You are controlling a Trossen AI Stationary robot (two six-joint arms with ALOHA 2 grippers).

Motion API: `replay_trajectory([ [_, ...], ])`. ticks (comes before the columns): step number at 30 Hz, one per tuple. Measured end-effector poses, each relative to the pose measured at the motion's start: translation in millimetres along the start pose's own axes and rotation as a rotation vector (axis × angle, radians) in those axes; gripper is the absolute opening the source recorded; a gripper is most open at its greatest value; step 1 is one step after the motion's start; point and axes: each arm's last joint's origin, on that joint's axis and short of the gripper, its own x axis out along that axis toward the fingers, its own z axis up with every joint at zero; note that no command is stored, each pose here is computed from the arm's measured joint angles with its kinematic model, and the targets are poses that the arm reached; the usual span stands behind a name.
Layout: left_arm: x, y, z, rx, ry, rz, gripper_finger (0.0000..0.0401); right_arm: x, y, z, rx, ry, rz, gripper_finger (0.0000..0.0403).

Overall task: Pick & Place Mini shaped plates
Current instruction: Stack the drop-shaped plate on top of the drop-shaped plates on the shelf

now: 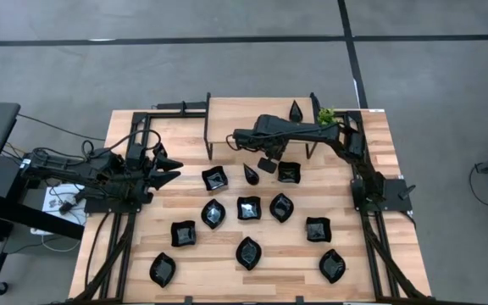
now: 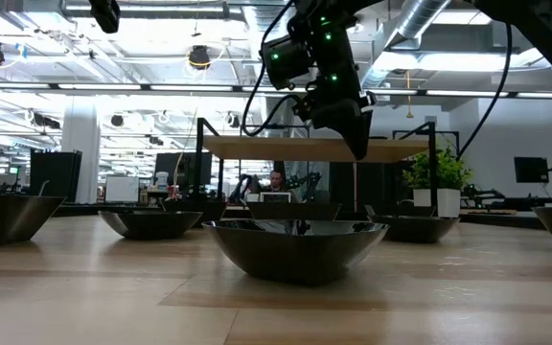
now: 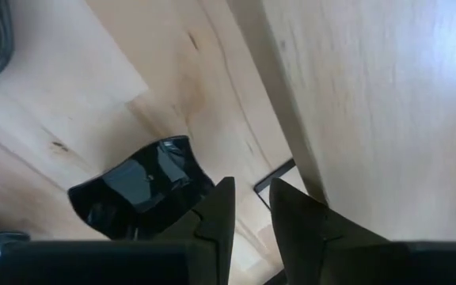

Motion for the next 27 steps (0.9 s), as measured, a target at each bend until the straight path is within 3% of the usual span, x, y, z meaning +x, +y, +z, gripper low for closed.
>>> replay_trajectory([
  [4,0.0,-0.1,0.2,-0.001,-0.002,-0.001,0.0145,-3.4,10.0,-2.8,-0.011,0.005,0.048,0.0076],
  [11,0.8,-0.1,-0.1,0.000,-0.001,0.000,0.0145,-17.8,50.9,-17.3,-0.039,0.046,0.249,0.0076],
  [16,2.3,0.0,-1.6,0.001,0.007,0.002,0.0145,-27.0,76.7,-16.7,-0.027,-0.059,0.328,0.0076],
  [27,3.8,-0.1,-2.3,-0.002,0.009,0.002,0.0145,-22.0,75.3,7.9,0.055,-0.179,0.494,0.0076],
])
